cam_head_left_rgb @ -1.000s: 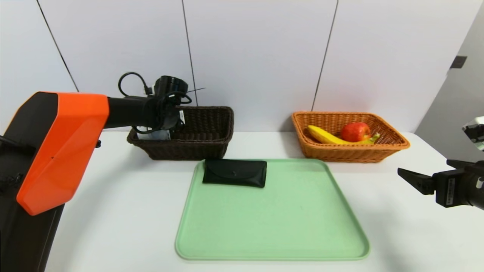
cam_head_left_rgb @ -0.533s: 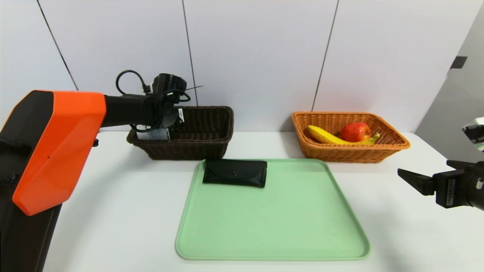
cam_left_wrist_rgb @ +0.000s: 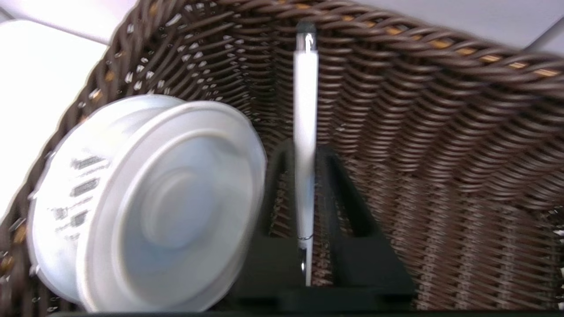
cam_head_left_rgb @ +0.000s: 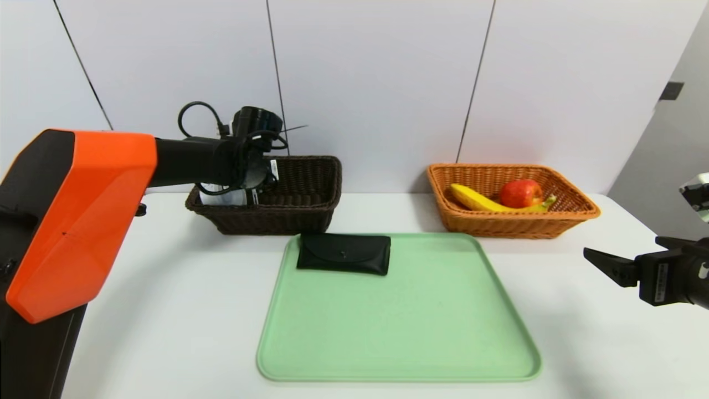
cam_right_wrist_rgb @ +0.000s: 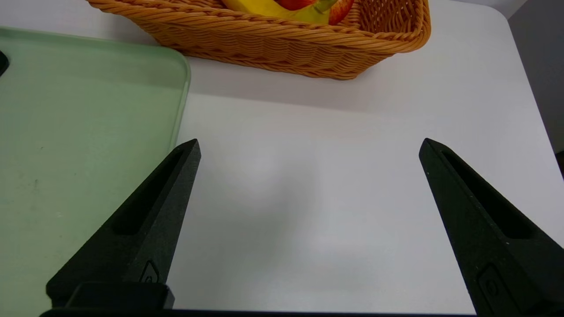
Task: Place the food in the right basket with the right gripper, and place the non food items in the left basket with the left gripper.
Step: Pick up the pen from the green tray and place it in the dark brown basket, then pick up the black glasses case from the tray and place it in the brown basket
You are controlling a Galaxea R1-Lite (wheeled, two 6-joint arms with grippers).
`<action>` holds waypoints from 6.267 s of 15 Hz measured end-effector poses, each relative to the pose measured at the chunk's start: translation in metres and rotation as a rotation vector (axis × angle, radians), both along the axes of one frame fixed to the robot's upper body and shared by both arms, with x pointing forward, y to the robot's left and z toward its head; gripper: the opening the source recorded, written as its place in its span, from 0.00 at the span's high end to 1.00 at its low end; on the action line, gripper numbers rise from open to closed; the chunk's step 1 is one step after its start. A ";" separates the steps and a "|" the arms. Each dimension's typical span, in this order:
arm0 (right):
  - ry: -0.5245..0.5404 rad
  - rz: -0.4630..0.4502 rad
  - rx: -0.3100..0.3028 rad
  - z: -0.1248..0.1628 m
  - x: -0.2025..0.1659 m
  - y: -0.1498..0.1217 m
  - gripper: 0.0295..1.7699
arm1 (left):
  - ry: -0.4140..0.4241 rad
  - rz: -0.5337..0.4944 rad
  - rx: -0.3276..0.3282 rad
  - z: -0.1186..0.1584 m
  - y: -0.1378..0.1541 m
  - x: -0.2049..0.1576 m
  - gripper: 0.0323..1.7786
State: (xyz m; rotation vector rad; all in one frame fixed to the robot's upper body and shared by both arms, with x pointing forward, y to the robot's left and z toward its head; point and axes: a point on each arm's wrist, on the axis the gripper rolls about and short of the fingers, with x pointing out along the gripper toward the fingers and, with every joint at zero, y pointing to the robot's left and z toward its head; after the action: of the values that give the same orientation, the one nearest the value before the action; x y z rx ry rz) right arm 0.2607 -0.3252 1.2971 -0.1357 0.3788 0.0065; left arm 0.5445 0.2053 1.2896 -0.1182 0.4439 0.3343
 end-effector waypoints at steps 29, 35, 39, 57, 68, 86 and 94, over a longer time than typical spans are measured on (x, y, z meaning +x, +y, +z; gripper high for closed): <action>-0.008 0.115 0.087 -0.007 -0.023 0.001 0.03 | 0.065 -1.532 0.810 0.084 -0.043 -0.179 0.06; -0.059 0.139 0.139 -0.007 -0.029 0.002 0.03 | 0.091 -1.604 0.845 0.061 -0.066 -0.164 0.05; -0.056 0.157 0.175 -0.009 -0.030 0.002 0.03 | 0.095 -1.618 0.845 0.048 -0.078 -0.151 0.05; -0.043 0.183 0.194 -0.015 -0.026 0.004 0.03 | 0.093 -1.725 0.728 -0.026 -0.112 -0.104 0.05; -0.012 0.188 0.196 -0.022 -0.014 0.005 0.03 | 0.096 -1.669 0.698 -0.032 -0.110 -0.080 0.05; -0.010 0.186 0.195 -0.027 -0.005 0.006 0.03 | 0.091 -1.669 0.651 -0.028 -0.110 -0.080 0.05; -0.002 0.185 0.194 -0.029 -0.007 0.006 0.03 | 0.110 -1.688 0.593 -0.025 -0.110 -0.087 0.05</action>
State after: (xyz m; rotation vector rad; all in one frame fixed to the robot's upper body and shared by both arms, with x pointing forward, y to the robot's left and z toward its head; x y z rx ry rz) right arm 0.2537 -0.3194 1.2676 0.0219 0.3602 0.2253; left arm 0.4576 0.0952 1.2642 0.8398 0.4040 -1.1990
